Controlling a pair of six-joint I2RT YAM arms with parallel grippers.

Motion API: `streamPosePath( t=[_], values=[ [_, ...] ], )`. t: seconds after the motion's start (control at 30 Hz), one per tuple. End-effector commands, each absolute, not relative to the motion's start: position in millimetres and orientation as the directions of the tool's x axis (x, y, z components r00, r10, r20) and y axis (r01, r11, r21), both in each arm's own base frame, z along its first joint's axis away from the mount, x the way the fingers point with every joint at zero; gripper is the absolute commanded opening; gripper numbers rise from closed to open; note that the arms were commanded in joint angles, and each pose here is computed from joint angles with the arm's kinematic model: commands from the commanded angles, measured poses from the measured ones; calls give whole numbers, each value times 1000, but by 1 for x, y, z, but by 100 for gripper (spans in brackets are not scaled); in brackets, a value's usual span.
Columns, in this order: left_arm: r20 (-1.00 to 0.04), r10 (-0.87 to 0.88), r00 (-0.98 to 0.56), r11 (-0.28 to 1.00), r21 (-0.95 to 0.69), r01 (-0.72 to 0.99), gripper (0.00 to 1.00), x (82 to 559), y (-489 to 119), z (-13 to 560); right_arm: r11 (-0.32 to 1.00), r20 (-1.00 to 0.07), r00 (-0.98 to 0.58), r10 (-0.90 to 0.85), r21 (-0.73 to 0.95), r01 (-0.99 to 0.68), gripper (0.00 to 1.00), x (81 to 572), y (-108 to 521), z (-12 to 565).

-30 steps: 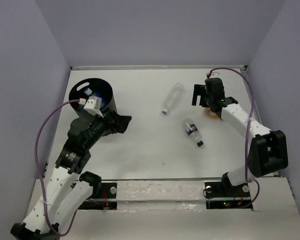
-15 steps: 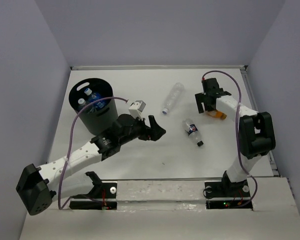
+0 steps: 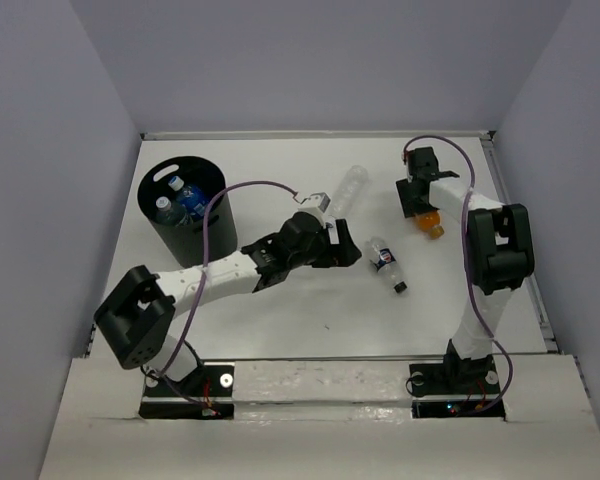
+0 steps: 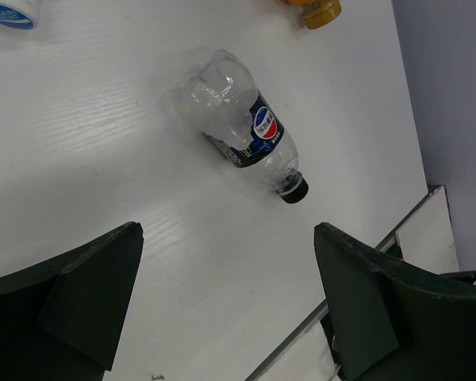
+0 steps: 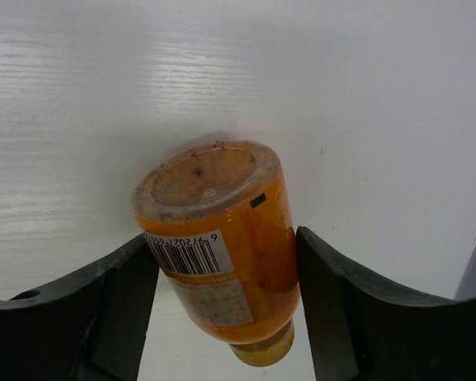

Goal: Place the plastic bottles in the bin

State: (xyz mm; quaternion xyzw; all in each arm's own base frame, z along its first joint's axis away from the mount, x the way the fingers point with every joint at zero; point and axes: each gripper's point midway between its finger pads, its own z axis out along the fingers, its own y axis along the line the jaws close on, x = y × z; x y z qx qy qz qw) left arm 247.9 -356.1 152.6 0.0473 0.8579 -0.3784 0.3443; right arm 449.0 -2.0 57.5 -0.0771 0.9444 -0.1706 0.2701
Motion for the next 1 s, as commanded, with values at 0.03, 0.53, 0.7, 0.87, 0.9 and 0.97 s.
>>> streamPosePath(
  t=[0.03,0.53,0.7,0.87,0.9,0.97],
  values=[
    [-627,-180,-758,701,-622,349,99,262,-398,150,960,-587,-799,-132,-276,45,56,468,-3,82],
    [-666,-209,-717,792,-545,275,99,315,-447,113,972,-854,-466,230,181,149,46,415,32,188],
    [-670,-214,-711,817,-522,245,99,329,-454,96,963,-881,-390,269,260,78,46,394,43,218],
    [-645,-216,-733,820,-527,222,99,332,-465,76,954,-896,-337,290,297,32,46,379,49,241],
    [-643,-219,-734,815,-534,224,99,333,-469,77,953,-897,-330,295,303,29,46,377,49,245],
    [-633,-216,-744,815,-536,220,99,332,-472,70,949,-901,-308,306,315,23,46,372,49,253]
  ],
)
